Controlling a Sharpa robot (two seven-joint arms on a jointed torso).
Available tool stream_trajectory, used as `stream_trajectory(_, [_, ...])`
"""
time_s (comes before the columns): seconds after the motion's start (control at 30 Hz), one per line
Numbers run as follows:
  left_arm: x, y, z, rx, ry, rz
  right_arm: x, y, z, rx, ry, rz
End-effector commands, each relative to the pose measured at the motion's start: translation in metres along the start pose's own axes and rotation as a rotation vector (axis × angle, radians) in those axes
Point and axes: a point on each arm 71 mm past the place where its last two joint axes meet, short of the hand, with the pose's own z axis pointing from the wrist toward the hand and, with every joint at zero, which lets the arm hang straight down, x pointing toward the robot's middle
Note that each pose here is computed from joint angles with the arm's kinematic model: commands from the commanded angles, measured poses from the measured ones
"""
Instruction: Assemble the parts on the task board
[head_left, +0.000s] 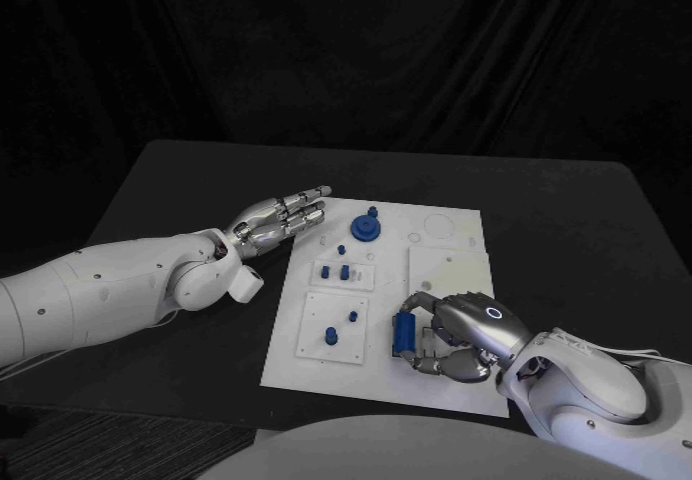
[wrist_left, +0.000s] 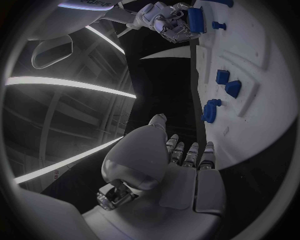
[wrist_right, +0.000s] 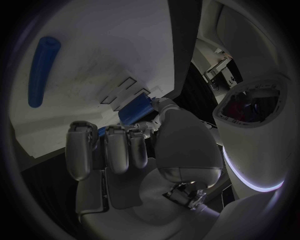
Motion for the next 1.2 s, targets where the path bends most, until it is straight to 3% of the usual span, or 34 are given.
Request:
stream_trajectory(0.03, [0.0016,0.0,0.0,0.008,0.012,-0.01,0.0024,0.0012,-0.0008,0.013,0.02,-0.005])
stream_trajectory(0.6, [0.0012,0.0021,-0.0018,-0.004,0.017,-0.016,0.007,-0.0019,-0.0024,0.044,0.046,-0.008])
stream_trajectory(1.2, [0.0003,0.0034,-0.003,-0.01,0.016,-0.017,0.0067,-0.0044,-0.0037,0.074,0.027,0.0])
